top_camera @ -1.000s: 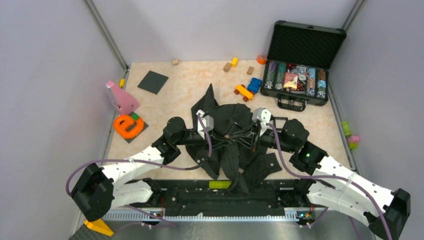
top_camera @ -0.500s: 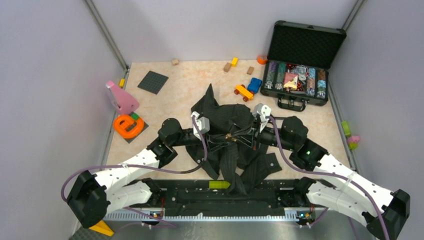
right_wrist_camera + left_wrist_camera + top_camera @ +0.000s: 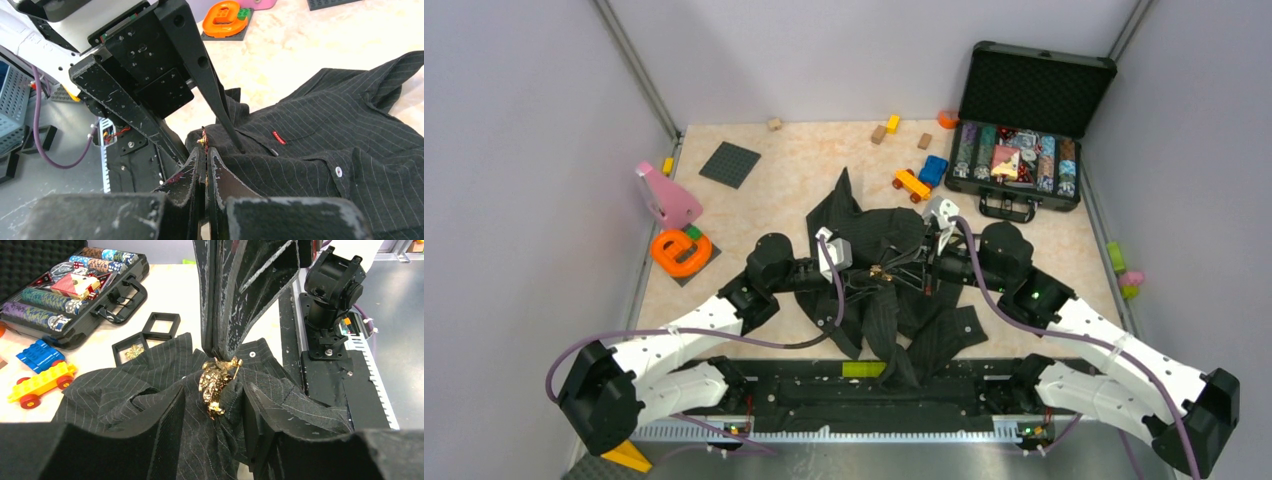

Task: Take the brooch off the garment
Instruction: Remove the brooch from the clothes.

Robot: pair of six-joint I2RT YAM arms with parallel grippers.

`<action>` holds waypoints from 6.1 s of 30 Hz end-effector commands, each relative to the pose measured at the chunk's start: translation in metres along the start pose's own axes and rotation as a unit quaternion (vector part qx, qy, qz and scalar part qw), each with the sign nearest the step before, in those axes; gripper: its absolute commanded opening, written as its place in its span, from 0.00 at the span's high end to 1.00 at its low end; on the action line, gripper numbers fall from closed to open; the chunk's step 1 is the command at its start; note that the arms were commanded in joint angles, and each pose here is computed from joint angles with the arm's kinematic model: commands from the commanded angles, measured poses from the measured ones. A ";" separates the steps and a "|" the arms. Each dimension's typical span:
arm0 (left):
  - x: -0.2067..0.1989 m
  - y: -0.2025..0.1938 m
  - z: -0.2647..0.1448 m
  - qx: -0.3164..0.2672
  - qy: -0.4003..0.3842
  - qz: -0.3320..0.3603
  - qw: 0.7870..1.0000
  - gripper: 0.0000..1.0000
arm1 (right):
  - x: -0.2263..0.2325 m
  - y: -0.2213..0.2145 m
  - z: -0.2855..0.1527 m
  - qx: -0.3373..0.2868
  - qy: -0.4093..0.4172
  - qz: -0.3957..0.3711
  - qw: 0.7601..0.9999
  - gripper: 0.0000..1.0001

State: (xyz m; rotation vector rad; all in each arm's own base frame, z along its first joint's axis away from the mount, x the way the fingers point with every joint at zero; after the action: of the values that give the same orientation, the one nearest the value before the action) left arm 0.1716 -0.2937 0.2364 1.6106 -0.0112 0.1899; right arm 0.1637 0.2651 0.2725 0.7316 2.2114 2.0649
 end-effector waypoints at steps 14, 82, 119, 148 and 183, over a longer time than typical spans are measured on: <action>0.010 0.018 0.003 -0.019 0.014 0.037 0.999 0.79 | 0.009 0.021 0.009 -0.016 0.029 0.023 0.999 1.00; -0.002 0.018 0.003 0.016 0.019 0.121 0.992 0.63 | -0.026 0.006 -0.001 0.028 -0.046 0.091 0.994 1.00; 0.001 0.002 0.023 -0.032 0.051 -0.050 0.997 1.00 | -0.014 0.014 -0.013 -0.095 0.013 -0.074 0.993 1.00; 0.020 0.026 -0.008 -0.022 0.118 -0.014 0.993 0.09 | -0.013 0.010 -0.003 0.151 0.067 -0.123 0.979 1.00; -0.002 0.014 0.003 0.011 -0.058 -0.033 0.998 0.76 | -0.001 0.012 0.009 0.187 0.144 -0.176 0.956 1.00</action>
State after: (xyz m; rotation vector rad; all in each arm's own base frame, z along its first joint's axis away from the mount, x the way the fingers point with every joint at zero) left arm 0.1690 -0.2993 0.2366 1.6597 0.0021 0.0167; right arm 0.1715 0.2663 0.2596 0.1283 2.7531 1.6336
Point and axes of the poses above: each gripper's point midway between its finger pads, its own z axis out along the fingers, its own x axis along the line the jaws close on, y = z × x, the point moved 2 cm from there along -z, back along the fingers, and after that the axes turned 3 degrees about z, right-handed, at the moved point
